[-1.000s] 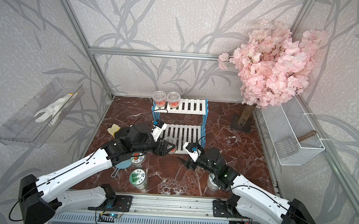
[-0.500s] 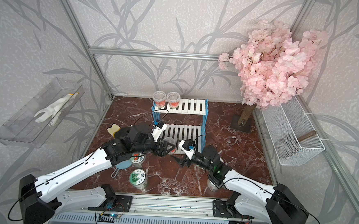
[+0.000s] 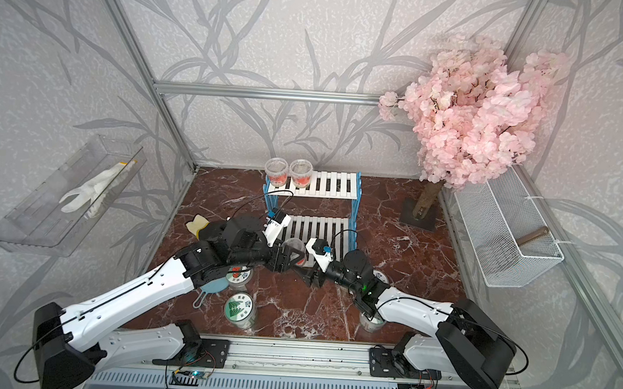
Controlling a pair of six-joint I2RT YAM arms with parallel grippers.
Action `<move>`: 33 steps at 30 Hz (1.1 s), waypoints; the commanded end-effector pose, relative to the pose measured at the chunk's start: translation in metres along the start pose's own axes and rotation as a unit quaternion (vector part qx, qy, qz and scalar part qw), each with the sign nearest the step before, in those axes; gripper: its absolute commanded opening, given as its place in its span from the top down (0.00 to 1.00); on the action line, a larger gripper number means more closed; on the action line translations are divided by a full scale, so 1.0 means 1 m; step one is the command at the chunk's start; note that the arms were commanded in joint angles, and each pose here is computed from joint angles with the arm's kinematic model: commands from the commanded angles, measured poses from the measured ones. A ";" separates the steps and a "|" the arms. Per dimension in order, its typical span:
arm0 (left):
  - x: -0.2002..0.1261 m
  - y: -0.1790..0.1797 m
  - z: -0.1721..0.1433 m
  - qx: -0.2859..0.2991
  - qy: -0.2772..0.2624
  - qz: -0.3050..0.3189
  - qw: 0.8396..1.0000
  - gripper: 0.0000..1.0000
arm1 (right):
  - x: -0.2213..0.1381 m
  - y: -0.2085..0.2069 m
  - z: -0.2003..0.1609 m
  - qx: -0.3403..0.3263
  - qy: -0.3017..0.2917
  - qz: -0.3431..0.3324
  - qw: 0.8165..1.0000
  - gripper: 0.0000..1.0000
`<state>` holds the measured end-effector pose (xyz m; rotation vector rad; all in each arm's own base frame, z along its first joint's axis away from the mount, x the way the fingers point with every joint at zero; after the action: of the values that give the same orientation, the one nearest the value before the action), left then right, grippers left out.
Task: Place the seed container on the shelf
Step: Pick up the seed jar at the center of the board.
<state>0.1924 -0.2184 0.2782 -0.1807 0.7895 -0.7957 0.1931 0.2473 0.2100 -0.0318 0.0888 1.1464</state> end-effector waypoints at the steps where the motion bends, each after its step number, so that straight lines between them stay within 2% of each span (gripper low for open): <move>1: -0.007 -0.006 0.012 0.014 -0.023 -0.002 1.000 0.28 | 0.006 0.001 0.022 -0.002 -0.040 0.009 0.999 0.21; 8: -0.005 -0.005 0.013 0.013 -0.025 0.002 1.000 0.28 | 0.008 0.000 0.023 -0.003 -0.049 -0.001 0.999 0.25; 25: -0.006 -0.007 0.012 0.014 -0.025 -0.007 1.000 0.28 | 0.013 0.000 0.021 0.003 -0.042 0.006 0.999 0.25; 33: -0.006 -0.007 0.012 0.014 -0.023 -0.006 1.000 0.28 | 0.011 0.001 0.020 0.005 -0.041 0.004 0.999 0.33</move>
<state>0.1936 -0.2178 0.2783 -0.1727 0.7804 -0.7842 0.1963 0.2571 0.2150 -0.0010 0.0737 1.1640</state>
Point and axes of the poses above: each gripper's point midway between its finger pads, its own x axis out along the fingers, its own y axis along the line the jaws close on, z = x × y, the point moved 8 cm from there along -x, back along the fingers, and after that the axes turned 1 degree about -x, right-handed, at the moved point
